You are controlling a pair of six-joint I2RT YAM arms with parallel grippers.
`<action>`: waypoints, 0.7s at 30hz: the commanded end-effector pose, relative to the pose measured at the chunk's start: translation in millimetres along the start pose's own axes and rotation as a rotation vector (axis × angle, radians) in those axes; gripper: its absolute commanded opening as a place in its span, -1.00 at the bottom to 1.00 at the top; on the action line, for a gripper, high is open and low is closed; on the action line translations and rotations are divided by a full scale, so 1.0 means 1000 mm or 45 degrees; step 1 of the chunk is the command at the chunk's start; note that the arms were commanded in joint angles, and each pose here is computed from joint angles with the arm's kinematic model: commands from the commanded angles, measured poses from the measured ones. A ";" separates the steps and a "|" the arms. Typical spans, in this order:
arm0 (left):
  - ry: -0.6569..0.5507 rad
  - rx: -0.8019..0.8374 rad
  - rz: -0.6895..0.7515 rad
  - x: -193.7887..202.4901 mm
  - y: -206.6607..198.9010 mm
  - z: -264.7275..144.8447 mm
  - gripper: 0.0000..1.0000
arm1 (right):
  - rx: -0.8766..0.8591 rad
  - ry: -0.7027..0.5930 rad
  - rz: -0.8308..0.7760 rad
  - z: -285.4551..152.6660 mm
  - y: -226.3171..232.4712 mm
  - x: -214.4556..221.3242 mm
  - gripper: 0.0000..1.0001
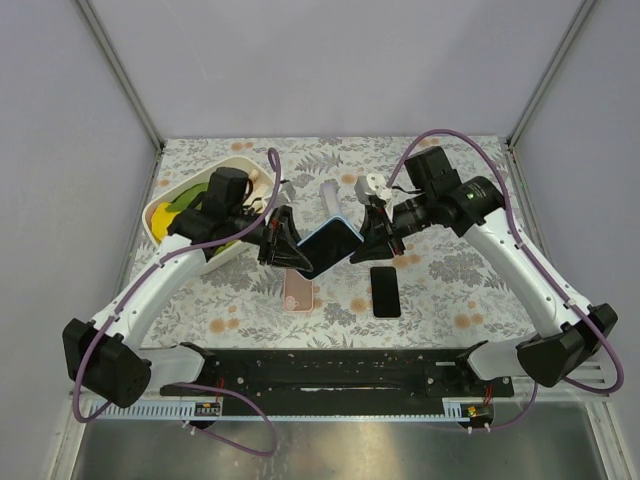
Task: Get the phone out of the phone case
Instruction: Remove the phone case from the phone.
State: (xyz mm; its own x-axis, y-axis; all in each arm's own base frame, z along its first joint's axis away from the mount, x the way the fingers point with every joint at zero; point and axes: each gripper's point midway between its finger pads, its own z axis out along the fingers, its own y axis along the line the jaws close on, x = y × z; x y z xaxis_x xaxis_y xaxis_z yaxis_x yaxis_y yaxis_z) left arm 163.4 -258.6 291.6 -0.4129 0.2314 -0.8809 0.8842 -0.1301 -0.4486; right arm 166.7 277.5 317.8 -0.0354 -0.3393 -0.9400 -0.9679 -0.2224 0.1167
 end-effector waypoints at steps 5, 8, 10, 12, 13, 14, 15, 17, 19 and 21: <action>-0.007 -0.112 0.007 -0.018 0.033 0.000 -1.00 | -0.213 -0.108 -0.265 0.001 0.066 -0.044 -1.00; -0.003 -0.108 -0.008 -0.017 0.036 0.001 -1.00 | -0.221 -0.111 -0.281 0.000 0.069 -0.046 -1.00; 0.000 -0.102 -0.011 -0.015 0.037 0.002 -1.00 | -0.227 -0.109 -0.285 0.001 0.071 -0.046 -1.00; 0.005 -0.099 -0.017 -0.014 0.037 0.004 -1.00 | -0.232 -0.104 -0.300 0.001 0.074 -0.046 -1.00; 0.007 -0.098 -0.029 -0.013 0.038 0.004 -1.00 | -0.238 -0.102 -0.306 0.001 0.076 -0.047 -1.00; 0.010 -0.091 -0.034 -0.012 0.038 0.006 -1.00 | -0.245 -0.101 -0.312 0.002 0.077 -0.047 -1.00; 0.011 -0.084 -0.033 -0.012 0.037 0.006 -1.00 | -0.249 -0.098 -0.316 0.002 0.078 -0.047 -1.00; 0.016 -0.080 -0.045 -0.010 0.038 0.008 -1.00 | -0.257 -0.097 -0.330 0.001 0.082 -0.049 -1.00; 0.022 -0.071 -0.043 -0.009 0.037 0.010 -1.00 | -0.268 -0.097 -0.345 0.002 0.085 -0.049 -1.00; 0.028 -0.063 -0.043 -0.008 0.036 0.012 -1.00 | -0.277 -0.098 -0.345 0.002 0.086 -0.049 -1.00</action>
State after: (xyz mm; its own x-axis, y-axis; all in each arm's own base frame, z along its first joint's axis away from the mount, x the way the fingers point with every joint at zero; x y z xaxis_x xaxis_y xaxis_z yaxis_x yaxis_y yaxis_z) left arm 153.3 -267.0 294.9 -0.4502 0.2445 -0.8588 0.8238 -0.2573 -0.5051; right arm 143.7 272.0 326.7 0.0978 -0.3761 -0.9214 -0.9576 -0.2876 0.0157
